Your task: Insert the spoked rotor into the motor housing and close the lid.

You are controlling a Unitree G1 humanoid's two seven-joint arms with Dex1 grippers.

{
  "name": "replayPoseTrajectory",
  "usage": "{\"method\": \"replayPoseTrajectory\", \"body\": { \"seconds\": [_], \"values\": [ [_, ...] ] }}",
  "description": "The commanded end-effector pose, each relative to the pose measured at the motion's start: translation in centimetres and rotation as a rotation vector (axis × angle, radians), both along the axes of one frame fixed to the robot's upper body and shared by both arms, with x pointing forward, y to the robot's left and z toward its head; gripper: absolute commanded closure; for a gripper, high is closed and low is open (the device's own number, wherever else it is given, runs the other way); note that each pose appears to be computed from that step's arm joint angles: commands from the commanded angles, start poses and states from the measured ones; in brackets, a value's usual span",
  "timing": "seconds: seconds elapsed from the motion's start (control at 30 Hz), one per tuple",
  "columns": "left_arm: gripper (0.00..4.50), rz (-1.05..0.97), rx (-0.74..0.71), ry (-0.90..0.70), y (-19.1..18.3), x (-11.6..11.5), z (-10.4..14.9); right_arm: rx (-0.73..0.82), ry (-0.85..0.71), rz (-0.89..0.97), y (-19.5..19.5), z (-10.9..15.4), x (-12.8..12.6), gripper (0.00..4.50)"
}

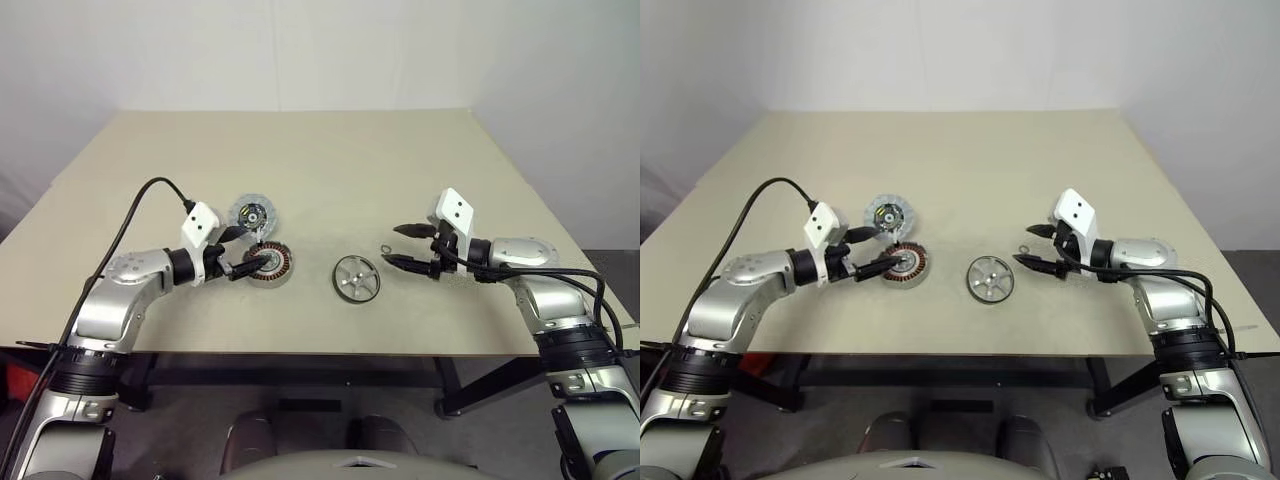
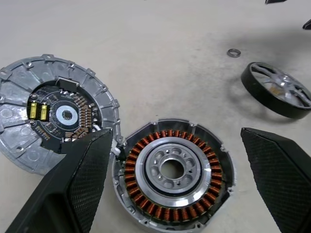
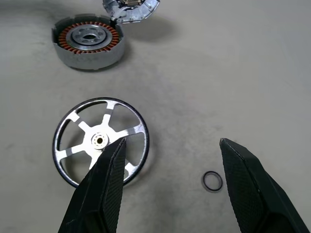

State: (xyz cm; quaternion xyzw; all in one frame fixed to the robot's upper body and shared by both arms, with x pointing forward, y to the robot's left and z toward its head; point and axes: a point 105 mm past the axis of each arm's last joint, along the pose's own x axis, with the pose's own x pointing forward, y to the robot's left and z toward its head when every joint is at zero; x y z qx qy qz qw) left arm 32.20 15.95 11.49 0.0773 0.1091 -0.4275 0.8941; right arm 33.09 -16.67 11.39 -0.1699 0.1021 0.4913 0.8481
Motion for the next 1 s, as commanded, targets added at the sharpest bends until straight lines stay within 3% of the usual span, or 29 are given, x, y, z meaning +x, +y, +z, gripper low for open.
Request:
{"method": "replayPoseTrajectory", "body": {
  "seconds": [0.03,1.0],
  "values": [
    [0.04,-0.011,0.005,-0.053,0.38,0.03,1.75,0.037,-0.053,0.008,0.01,1.86,0.16,1.05],
    [0.04,-0.034,-0.024,-0.044,-0.55,-0.28,1.89,0.080,-0.036,-0.002,0.10,2.37,0.16,1.05]
  ]
}}
